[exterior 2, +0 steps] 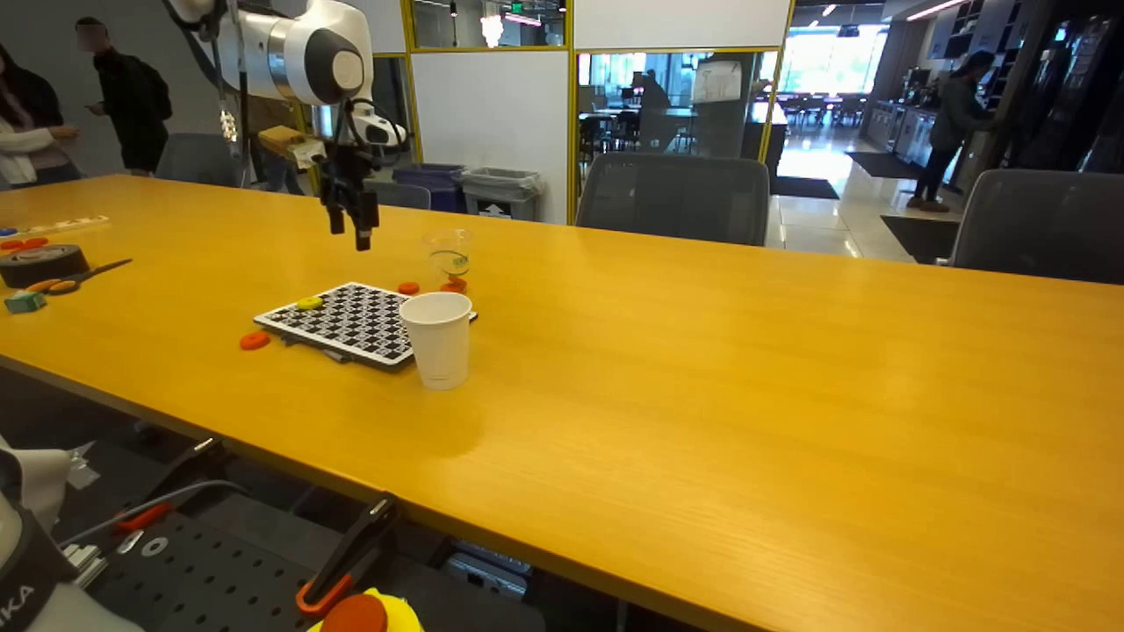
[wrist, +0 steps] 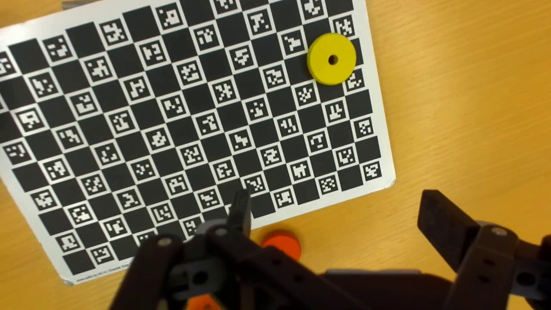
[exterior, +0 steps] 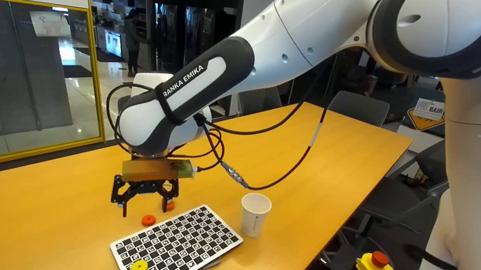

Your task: Put one round orange block in the clear cup then put a round yellow block in the white cup, then put two round orange blocks in the clear cup and put the last round yellow block in the white cup

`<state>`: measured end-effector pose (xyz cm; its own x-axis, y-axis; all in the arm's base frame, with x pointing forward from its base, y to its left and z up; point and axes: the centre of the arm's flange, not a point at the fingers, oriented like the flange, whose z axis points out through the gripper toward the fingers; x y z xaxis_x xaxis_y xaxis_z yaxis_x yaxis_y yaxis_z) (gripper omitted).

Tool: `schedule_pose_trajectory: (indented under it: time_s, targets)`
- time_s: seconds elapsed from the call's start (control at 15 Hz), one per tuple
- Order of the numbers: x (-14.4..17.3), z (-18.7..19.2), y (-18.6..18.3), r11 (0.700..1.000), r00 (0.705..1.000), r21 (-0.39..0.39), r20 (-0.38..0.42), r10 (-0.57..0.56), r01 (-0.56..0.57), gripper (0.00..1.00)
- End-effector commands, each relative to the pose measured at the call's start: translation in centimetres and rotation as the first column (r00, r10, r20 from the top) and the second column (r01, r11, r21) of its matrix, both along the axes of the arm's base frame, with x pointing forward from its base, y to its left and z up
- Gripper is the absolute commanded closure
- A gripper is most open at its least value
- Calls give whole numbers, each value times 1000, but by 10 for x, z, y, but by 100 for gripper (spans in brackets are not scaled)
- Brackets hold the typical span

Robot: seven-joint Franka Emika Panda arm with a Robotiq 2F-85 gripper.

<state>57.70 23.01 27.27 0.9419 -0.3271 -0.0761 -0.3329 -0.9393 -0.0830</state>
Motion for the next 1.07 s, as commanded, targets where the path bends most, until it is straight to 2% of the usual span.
schedule_pose_trajectory:
  time_s: [0.0, 0.27, 1.0]
  targets:
    - [18, -22, -4, 997, 998, -75, 57, 14, -10, 0]
    - [39, -52, -22, 992, 996, -123, 78, 31, -21, 0]
    - [51, -83, -15, 994, 986, -106, 164, 27, -10, 0]
